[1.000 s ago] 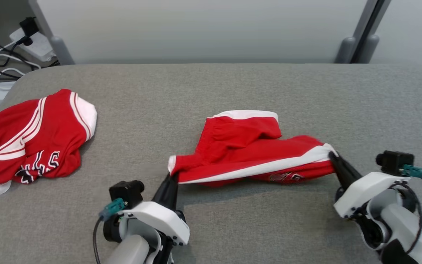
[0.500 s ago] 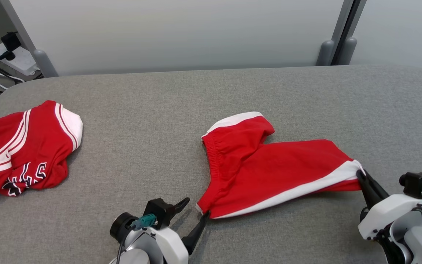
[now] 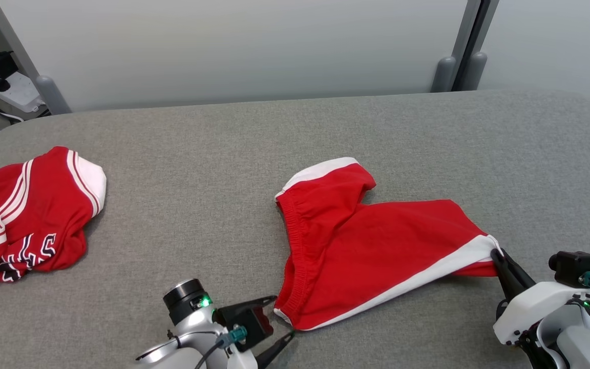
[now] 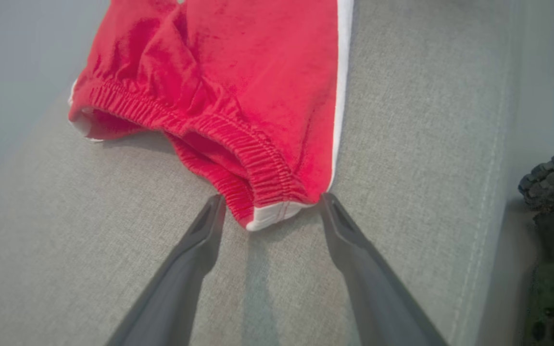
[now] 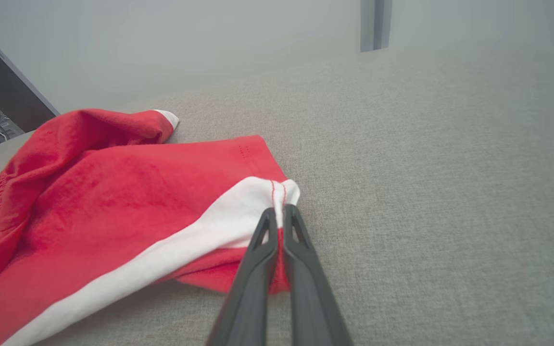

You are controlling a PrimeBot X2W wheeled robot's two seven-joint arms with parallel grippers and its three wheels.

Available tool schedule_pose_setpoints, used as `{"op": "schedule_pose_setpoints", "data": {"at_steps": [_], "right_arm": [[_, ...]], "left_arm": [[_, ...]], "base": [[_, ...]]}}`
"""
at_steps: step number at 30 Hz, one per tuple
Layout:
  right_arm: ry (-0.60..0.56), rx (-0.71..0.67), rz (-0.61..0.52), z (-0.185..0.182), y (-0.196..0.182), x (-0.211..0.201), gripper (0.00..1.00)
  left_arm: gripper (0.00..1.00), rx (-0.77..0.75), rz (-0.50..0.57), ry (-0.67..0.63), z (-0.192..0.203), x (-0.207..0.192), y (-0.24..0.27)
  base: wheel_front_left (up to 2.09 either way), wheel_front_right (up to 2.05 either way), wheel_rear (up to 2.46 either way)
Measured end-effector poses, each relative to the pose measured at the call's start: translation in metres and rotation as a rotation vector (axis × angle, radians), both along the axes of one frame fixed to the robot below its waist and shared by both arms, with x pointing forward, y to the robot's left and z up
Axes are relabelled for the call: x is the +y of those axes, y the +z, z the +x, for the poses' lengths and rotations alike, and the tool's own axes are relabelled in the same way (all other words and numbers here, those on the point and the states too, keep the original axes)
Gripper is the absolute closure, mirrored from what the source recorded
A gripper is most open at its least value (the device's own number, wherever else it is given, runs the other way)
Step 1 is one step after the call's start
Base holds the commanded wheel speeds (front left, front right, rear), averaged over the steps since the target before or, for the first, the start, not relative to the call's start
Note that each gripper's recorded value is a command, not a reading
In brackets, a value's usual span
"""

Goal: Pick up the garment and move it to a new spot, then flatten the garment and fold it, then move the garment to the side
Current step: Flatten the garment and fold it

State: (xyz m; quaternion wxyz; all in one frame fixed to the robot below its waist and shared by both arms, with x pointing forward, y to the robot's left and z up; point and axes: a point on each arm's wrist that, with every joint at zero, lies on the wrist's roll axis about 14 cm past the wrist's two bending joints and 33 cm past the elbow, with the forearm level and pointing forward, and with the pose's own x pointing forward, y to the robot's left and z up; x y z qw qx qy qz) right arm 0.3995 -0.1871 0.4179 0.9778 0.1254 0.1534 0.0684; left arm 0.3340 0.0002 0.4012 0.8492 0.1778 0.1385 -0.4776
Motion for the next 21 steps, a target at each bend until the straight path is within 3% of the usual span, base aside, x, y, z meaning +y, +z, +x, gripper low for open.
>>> {"op": "schedule_pose_setpoints", "data": {"at_steps": [10, 12, 14, 15, 16, 17, 21], "right_arm": [[-0.005, 0.000, 0.010, -0.002, 0.000, 0.001, 1.00], [-0.003, 0.001, 0.010, -0.003, 0.000, 0.002, 1.00], [-0.001, 0.003, 0.009, -0.004, -0.001, 0.002, 1.00], [-0.002, 0.003, 0.011, -0.004, -0.001, 0.002, 1.00], [-0.003, 0.003, 0.012, -0.004, -0.001, 0.002, 1.00], [-0.003, 0.003, 0.011, -0.005, -0.001, 0.001, 1.00], [-0.004, 0.003, 0.010, -0.005, 0.000, 0.001, 1.00]], "left_arm": [[0.03, -0.038, 0.117, -0.080, -0.002, 0.007, -0.014], [0.16, -0.044, 0.115, -0.084, 0.000, 0.002, -0.013], [0.52, -0.051, 0.104, -0.091, 0.002, -0.004, -0.010], [0.55, -0.053, 0.100, -0.096, 0.002, -0.007, -0.008], [0.67, -0.053, 0.095, -0.099, 0.002, -0.009, -0.008], [1.00, -0.052, 0.092, -0.101, 0.001, -0.011, -0.007], [1.00, -0.043, 0.104, -0.091, 0.002, -0.008, -0.011]], "base": [[0.00, 0.00, 0.00], [0.00, 0.00, 0.00], [0.00, 0.00, 0.00], [0.00, 0.00, 0.00], [0.00, 0.00, 0.00], [0.00, 0.00, 0.00], [0.00, 0.00, 0.00]]}}
